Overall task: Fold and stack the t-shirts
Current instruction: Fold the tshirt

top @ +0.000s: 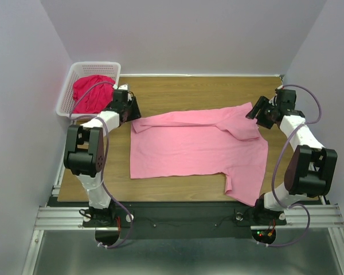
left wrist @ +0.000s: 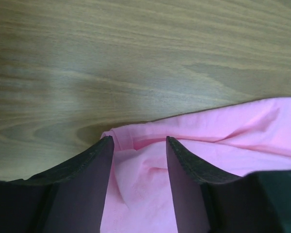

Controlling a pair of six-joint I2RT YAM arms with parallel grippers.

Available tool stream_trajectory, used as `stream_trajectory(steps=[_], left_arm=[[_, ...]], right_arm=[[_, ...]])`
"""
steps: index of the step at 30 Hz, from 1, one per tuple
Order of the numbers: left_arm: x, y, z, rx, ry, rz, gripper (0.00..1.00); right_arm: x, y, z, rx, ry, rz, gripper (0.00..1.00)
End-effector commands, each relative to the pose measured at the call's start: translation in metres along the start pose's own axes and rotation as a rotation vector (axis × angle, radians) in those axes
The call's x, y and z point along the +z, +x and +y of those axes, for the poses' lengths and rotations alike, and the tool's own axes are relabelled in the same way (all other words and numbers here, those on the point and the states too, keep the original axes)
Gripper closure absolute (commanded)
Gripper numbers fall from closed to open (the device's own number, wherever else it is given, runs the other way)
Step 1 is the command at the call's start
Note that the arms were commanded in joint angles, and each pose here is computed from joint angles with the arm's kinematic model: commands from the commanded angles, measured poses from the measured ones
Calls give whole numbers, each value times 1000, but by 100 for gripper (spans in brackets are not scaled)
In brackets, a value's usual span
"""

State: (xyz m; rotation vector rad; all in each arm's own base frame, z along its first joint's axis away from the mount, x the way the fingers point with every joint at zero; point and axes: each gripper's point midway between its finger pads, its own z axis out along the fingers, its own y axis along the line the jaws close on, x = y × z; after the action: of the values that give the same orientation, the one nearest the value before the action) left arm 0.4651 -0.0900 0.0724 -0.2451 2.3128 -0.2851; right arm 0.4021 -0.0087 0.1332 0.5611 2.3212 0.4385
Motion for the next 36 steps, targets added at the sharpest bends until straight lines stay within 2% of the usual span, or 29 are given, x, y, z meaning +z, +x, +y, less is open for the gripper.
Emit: stream_trajectory(steps=[1, 7, 8, 11, 15, 16, 17, 21, 24, 31, 36], left_arm=[[-3, -14, -22, 71, 92, -8, 44], [-4, -6, -26, 96, 99, 18, 57], [-6, -6, -27, 100, 102, 18, 64], [-8, -4, -26, 110, 97, 19, 69], [-7, 5, -20, 116, 76, 32, 68], [-7, 6, -18, 116, 66, 32, 66], [-7, 6, -15, 115, 56, 30, 59], [-7, 2, -6, 107, -1, 11, 48], [-4, -2, -7, 115, -4, 5, 46], [3, 7, -5, 129, -3, 45, 60], [0, 12, -9, 146, 11, 60, 77]], right_arm=[[-3, 1, 4, -16, -24, -5, 32], [1, 3, 5, -8, -33, 10, 32], [1, 3, 4, -8, -33, 11, 32], [3, 4, 5, -5, -37, 16, 32], [4, 5, 6, -1, -42, 24, 32], [4, 5, 6, -1, -45, 25, 32], [4, 5, 6, 0, -45, 23, 32], [4, 7, 6, 3, -46, 30, 32], [4, 7, 6, 3, -48, 28, 32], [3, 8, 6, 2, -50, 27, 32], [2, 9, 7, 4, -52, 28, 32]])
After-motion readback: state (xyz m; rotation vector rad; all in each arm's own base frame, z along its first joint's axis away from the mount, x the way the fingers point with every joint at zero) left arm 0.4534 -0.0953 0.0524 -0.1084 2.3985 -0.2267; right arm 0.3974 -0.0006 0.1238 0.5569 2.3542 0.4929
